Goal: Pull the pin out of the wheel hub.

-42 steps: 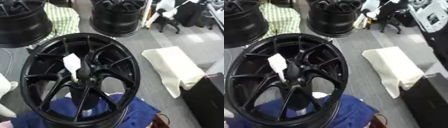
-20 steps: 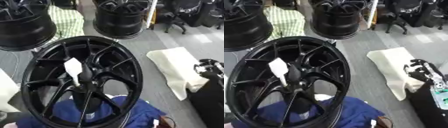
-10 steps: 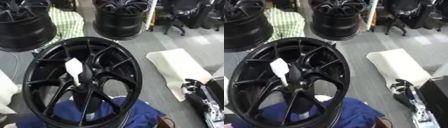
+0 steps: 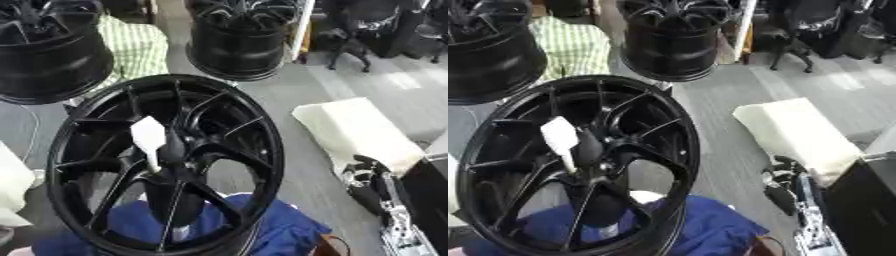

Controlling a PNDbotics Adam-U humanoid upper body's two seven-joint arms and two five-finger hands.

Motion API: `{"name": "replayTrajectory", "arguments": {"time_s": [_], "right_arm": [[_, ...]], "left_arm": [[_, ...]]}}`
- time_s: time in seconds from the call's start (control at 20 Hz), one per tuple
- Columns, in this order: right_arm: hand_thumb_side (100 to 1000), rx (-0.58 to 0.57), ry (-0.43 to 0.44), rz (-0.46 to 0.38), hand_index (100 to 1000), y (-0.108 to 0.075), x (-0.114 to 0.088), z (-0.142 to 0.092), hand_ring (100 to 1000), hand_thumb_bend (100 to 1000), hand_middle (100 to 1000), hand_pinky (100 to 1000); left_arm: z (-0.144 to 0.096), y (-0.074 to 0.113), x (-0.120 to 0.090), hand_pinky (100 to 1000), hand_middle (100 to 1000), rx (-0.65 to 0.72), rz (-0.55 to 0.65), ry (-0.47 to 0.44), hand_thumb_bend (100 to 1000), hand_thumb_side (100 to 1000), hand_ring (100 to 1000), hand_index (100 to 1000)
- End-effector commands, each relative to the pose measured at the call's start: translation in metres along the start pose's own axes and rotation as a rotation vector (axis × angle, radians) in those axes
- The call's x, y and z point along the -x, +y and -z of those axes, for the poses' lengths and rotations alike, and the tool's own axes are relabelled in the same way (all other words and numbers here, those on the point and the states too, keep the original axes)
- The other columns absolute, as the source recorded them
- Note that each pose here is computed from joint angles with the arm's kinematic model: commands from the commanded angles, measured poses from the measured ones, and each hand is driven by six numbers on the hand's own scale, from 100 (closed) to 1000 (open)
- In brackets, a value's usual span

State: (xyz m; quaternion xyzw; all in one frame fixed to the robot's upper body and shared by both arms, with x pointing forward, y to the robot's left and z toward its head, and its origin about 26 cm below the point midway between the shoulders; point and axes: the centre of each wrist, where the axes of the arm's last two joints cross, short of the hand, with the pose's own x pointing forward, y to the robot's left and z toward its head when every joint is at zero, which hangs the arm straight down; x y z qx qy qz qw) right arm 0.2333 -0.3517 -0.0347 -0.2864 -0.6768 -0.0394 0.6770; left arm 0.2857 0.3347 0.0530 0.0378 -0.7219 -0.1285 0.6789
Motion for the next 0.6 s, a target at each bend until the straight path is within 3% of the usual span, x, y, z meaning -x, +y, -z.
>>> {"name": "replayTrajectory", "arguments": {"time_s": [0.05, 0.6], "right_arm": [[264, 0.040, -0.020, -0.021, 793, 0.004, -0.003, 0.002, 532, 100, 622, 532], [266, 0.106, -0.017, -0.048, 796, 0.020, 0.001, -0.004, 531, 100, 623, 534]], "left_arm": [[0.001, 0.002, -0.006, 456, 619, 0.005, 0.018, -0.019, 161, 527, 910, 771], [0.001, 0.001, -0.006, 457, 620, 0.014, 0.018, -0.021, 159, 528, 910, 771]]}}
